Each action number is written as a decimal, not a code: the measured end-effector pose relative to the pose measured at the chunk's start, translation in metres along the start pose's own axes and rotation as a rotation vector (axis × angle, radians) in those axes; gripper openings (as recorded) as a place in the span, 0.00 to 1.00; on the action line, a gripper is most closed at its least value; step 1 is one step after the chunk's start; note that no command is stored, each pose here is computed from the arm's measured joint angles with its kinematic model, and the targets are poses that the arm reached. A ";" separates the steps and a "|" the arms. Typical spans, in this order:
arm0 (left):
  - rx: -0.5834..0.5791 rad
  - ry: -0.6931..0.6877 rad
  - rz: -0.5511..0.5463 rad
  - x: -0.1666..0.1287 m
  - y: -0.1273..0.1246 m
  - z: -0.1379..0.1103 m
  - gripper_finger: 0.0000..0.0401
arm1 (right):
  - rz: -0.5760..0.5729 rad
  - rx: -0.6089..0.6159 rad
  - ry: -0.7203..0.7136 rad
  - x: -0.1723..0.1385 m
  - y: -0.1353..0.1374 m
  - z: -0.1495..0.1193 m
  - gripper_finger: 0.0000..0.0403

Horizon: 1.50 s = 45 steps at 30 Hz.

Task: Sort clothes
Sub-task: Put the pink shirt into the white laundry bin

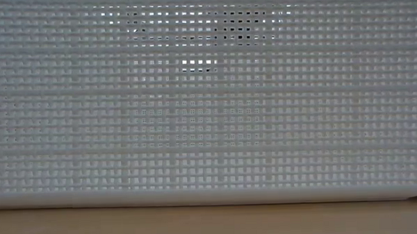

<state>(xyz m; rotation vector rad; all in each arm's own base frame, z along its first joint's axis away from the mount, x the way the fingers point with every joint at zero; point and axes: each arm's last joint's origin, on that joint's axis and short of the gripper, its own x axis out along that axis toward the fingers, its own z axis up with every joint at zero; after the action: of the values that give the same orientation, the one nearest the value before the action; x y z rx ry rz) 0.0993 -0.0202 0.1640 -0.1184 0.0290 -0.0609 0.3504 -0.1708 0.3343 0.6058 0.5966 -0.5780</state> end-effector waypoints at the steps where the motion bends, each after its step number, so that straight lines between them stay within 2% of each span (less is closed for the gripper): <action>1: 0.000 0.000 0.000 0.000 0.000 0.000 0.48 | -0.003 0.003 0.029 0.006 -0.004 -0.002 0.60; 7: -0.003 -0.001 0.002 0.000 0.000 0.000 0.48 | 0.032 0.016 0.187 0.050 -0.019 -0.015 0.60; 12: -0.024 0.000 0.001 0.000 0.000 0.000 0.48 | 0.012 0.007 0.234 0.072 -0.028 -0.022 0.60; 16: -0.026 0.000 0.001 0.000 0.000 0.000 0.48 | -0.020 -0.042 0.231 0.078 -0.031 -0.024 0.60; 23: -0.026 0.001 -0.003 0.000 0.000 0.000 0.48 | -0.148 -0.209 0.153 0.072 -0.023 -0.018 0.60; 26: -0.026 0.001 -0.003 0.000 0.000 0.000 0.48 | -0.153 -0.208 0.126 0.067 -0.019 -0.013 0.60; 29: -0.026 0.001 -0.005 0.000 0.000 0.000 0.48 | -0.134 -0.159 0.189 0.068 -0.021 -0.018 0.60; 31: -0.026 0.001 -0.005 0.000 0.000 0.000 0.48 | -0.165 -0.153 0.224 0.071 -0.024 -0.023 0.60; 33: -0.025 0.002 -0.005 0.000 0.000 0.000 0.48 | -0.217 -0.162 0.241 0.078 -0.027 -0.027 0.60; 39: -0.025 0.003 -0.005 0.000 0.000 0.000 0.48 | -0.256 -0.177 0.253 0.100 -0.027 -0.037 0.60; 42: -0.025 0.003 -0.005 0.000 0.000 0.000 0.48 | -0.352 -0.198 0.224 0.101 -0.027 -0.039 0.56; 45: -0.025 0.003 -0.005 0.000 0.000 0.000 0.48 | -0.365 -0.210 0.206 0.100 -0.026 -0.038 0.41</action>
<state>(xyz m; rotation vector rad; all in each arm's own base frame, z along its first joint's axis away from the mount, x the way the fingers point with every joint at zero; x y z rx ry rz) 0.0994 -0.0204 0.1638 -0.1434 0.0328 -0.0661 0.3893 -0.1946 0.2347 0.3604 0.9603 -0.7886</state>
